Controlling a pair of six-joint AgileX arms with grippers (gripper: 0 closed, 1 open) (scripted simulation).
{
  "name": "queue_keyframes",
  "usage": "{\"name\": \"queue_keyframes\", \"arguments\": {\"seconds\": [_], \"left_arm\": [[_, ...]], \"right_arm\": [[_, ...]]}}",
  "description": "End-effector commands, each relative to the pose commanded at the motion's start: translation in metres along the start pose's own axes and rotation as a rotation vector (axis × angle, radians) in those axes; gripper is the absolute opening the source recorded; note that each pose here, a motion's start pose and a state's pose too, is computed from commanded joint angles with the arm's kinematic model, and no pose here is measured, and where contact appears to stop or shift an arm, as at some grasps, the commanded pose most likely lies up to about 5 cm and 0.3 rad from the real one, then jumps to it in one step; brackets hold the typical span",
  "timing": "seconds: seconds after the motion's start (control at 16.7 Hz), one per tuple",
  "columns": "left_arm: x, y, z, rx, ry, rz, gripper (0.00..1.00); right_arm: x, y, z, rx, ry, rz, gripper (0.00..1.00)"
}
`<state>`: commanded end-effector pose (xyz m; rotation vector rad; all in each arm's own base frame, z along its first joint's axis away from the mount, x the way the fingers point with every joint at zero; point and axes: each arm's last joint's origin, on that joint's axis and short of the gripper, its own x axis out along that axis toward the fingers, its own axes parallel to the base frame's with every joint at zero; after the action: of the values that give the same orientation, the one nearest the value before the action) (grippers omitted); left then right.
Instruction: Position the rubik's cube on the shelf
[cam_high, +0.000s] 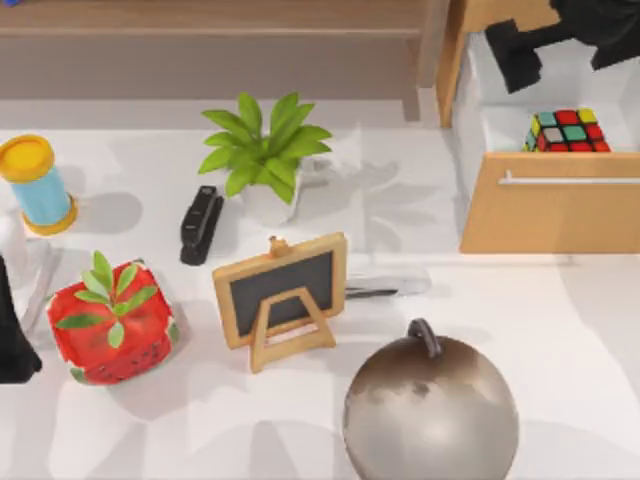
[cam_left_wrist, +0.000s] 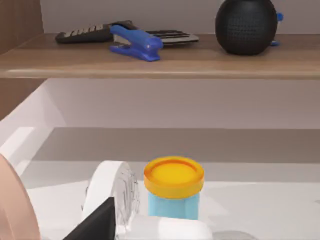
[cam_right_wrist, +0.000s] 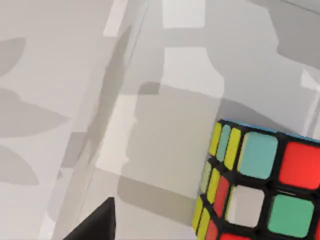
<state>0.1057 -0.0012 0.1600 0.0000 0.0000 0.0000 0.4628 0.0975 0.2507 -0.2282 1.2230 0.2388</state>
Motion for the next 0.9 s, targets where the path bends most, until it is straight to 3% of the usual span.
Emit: {"name": "queue_keyframes", "arguments": {"seconds": [0.36, 0.9], "left_arm": [[0.000, 0.000, 0.000, 0.000, 0.000, 0.000, 1.00], [0.000, 0.000, 0.000, 0.000, 0.000, 0.000, 1.00]], "right_arm": [[0.020, -0.029, 0.000, 0.210, 0.221, -0.002, 1.00], [0.023, -0.027, 0.000, 0.220, 0.232, -0.003, 1.00]]}}
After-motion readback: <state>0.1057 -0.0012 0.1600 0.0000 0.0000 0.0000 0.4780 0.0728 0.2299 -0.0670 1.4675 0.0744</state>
